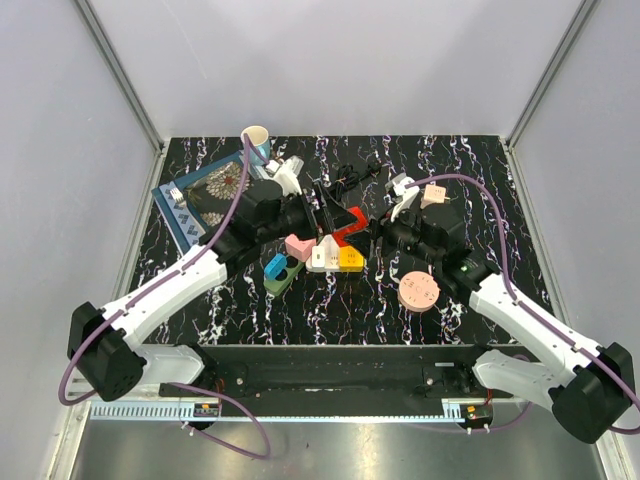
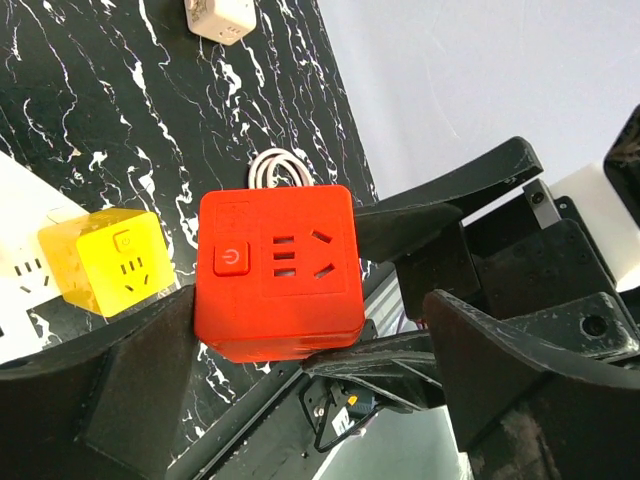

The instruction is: Insert the plug

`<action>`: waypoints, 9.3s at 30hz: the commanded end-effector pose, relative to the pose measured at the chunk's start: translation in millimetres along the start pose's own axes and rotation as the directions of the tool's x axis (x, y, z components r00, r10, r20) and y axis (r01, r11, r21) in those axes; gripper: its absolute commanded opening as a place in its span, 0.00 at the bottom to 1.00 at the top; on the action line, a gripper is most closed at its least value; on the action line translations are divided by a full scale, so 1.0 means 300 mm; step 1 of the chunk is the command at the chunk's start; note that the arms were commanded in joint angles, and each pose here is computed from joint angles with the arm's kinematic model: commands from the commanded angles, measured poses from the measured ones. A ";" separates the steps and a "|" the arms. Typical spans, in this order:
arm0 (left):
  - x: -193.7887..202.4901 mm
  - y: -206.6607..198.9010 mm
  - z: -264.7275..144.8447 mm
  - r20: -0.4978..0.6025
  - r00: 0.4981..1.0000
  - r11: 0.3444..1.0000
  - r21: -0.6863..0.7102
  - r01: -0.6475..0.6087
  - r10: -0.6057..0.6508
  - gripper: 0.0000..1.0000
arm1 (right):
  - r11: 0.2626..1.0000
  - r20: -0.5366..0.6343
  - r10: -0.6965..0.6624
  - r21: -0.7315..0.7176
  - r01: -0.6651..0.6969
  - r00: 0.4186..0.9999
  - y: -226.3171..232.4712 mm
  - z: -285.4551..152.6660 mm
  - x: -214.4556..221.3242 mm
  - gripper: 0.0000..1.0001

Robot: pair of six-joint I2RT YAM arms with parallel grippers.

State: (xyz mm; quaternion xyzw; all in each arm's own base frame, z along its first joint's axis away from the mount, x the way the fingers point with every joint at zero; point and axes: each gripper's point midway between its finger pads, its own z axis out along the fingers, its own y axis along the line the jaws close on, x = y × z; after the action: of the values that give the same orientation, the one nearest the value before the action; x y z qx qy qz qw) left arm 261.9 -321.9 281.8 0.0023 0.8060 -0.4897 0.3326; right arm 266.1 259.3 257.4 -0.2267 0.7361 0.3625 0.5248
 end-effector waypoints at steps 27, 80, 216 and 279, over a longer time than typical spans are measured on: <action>-0.006 -0.050 0.021 0.131 0.988 0.989 0.117 -0.092 0.076 0.19 | 1.000 0.074 0.009 0.002 -0.009 0.997 0.026 -0.014 -0.066 0.61; 0.119 -0.091 0.035 0.119 0.477 0.450 0.199 -0.870 0.871 0.15 | 0.889 -0.523 0.382 0.433 -0.148 0.762 -0.009 -0.065 0.115 0.45; -0.257 0.270 -0.394 0.146 0.514 0.509 -0.508 -0.694 0.846 0.99 | 0.861 -0.548 0.333 0.508 -0.012 0.767 -0.550 -0.250 0.401 0.00; -0.277 0.266 -0.451 0.166 0.463 0.471 -0.555 -0.686 0.871 0.99 | 0.982 -0.771 0.036 0.146 0.121 0.636 -0.415 -0.199 0.611 0.00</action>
State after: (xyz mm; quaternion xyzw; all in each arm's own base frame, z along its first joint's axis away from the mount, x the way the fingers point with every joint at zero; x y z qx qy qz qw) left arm 277.3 -152.9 288.2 0.2161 0.7162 -0.0914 0.6573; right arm 268.4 155.0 80.0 -0.2783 0.9215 0.1740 0.2075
